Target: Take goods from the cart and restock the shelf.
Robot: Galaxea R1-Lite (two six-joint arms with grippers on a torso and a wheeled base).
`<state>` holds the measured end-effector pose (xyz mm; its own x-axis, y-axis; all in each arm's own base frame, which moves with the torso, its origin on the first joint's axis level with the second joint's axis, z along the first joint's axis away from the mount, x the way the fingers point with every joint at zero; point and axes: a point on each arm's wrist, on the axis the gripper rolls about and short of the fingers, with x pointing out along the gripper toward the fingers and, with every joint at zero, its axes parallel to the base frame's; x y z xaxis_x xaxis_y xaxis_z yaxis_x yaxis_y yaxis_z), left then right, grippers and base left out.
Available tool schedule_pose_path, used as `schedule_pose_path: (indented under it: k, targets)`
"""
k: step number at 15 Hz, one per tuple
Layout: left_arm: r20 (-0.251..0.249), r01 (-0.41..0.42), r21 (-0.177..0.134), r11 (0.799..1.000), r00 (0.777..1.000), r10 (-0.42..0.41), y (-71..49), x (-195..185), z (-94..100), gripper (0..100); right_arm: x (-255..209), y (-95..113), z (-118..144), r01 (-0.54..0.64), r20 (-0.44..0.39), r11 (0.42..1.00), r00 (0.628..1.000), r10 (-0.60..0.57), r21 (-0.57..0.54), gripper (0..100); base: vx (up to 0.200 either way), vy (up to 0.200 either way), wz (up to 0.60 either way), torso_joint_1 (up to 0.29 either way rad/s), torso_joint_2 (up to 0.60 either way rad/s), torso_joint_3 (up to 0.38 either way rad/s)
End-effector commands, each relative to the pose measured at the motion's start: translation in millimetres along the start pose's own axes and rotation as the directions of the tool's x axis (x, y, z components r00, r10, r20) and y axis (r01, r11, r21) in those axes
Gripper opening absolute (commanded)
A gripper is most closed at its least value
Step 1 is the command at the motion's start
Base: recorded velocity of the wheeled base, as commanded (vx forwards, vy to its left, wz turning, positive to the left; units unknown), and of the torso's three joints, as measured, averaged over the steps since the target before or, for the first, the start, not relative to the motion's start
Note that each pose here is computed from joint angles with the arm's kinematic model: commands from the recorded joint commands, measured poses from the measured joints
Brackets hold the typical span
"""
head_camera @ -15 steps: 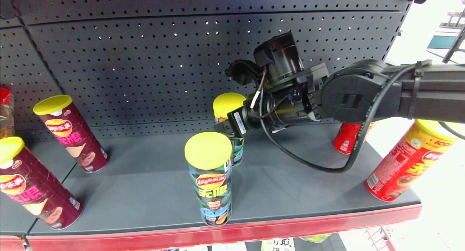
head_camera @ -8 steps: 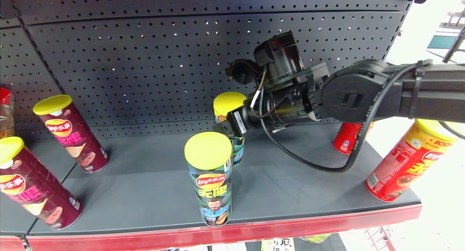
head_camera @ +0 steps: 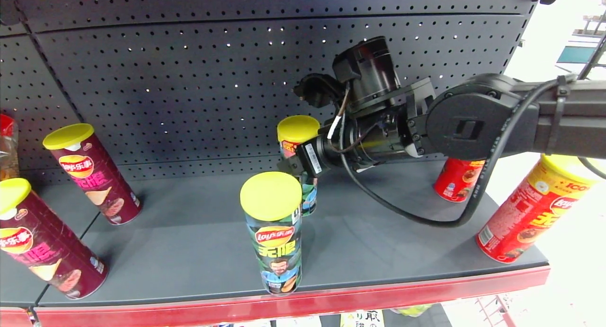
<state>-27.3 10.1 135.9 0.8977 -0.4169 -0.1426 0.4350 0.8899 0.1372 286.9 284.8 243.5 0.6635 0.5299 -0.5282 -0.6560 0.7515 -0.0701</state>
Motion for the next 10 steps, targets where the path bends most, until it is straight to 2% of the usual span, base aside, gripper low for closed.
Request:
schedule_pose_path:
  k: [1, 8, 10]
  targets:
    - [0.001, 0.000, 0.002, 1.000, 1.000, 0.000, 0.0, 0, 0.2, 100, -10, 1, -2, -0.002, -0.003, 1.000, 1.000, 0.002, -0.003, 100, 0.000, 0.000, 0.00, 0.000, 0.00, 0.000]
    - [-0.010, 0.003, 0.001, 1.000, 1.000, -0.003, -0.2, 1, -1.5, 100, -50, -5, -12, 0.049, -0.005, 0.998, 0.999, -0.048, 0.028, 100, 0.000, 0.000, 0.00, 0.000, 0.00, 0.000]
    - [-0.020, 0.004, 0.001, 1.000, 1.000, -0.004, -0.6, 2, -4.7, 100, -66, -8, -24, 0.090, -0.024, 0.996, 0.996, -0.089, 0.029, 100, 0.000, 0.000, 0.00, 0.000, 0.00, 0.000]
